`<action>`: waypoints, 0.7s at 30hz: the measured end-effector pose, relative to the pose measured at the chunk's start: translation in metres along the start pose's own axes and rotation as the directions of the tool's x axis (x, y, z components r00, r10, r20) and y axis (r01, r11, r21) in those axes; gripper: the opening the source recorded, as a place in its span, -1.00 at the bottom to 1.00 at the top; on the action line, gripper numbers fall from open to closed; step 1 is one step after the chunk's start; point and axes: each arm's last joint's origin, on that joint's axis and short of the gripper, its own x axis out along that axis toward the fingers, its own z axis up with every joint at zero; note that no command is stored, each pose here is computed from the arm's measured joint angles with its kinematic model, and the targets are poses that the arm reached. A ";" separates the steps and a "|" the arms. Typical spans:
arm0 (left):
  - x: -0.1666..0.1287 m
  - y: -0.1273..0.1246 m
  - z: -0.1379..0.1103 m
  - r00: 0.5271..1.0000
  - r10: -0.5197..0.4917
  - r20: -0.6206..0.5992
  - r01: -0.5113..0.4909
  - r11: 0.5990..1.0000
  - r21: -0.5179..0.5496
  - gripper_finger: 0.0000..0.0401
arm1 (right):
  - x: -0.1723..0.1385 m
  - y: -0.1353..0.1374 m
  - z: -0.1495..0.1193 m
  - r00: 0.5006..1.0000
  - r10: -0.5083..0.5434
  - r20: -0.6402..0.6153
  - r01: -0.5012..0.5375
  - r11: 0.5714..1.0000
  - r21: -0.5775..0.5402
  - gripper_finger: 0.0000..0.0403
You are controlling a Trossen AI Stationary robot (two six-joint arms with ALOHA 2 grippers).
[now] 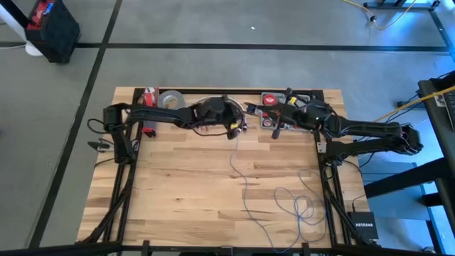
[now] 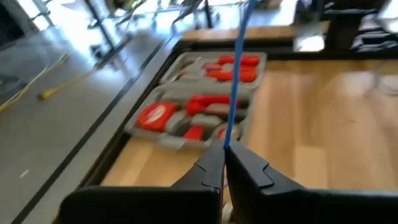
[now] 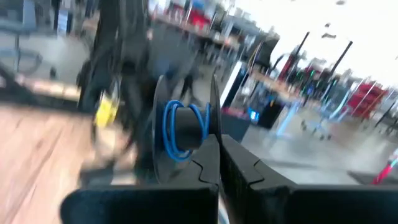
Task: Coil cords
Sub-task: Coil the blue wire on the black spool
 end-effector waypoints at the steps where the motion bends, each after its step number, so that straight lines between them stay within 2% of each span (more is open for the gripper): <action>1: -0.006 0.002 0.004 1.000 0.008 -0.010 -0.008 1.000 -0.014 -0.98 | -0.001 0.001 -0.003 0.999 0.009 -0.031 -0.009 1.000 -0.003 -0.98; 7: -0.022 0.001 0.013 1.000 0.003 -0.027 -0.005 0.997 -0.072 -0.99 | 0.002 0.008 -0.023 0.973 0.042 -0.225 -0.051 0.998 -0.036 -0.98; 10: -0.023 -0.003 0.013 1.000 -0.012 -0.029 0.009 0.997 -0.071 -0.98 | 0.006 0.010 -0.036 0.940 -0.020 -0.341 -0.013 0.996 -0.093 -0.98; 14: -0.023 -0.004 0.012 0.998 -0.058 -0.035 0.056 0.996 -0.065 -0.99 | 0.015 0.011 -0.048 0.889 -0.150 -0.432 0.058 0.974 -0.219 -0.98; 17: -0.023 -0.005 0.014 0.996 -0.092 -0.013 0.091 0.993 -0.072 -0.99 | 0.023 0.012 -0.054 0.863 -0.209 -0.460 0.085 0.958 -0.275 -0.98; 21: -0.023 -0.006 0.019 0.991 -0.129 0.045 0.132 0.988 -0.084 -0.99 | 0.035 0.016 -0.061 0.858 -0.233 -0.457 0.099 0.949 -0.299 -0.98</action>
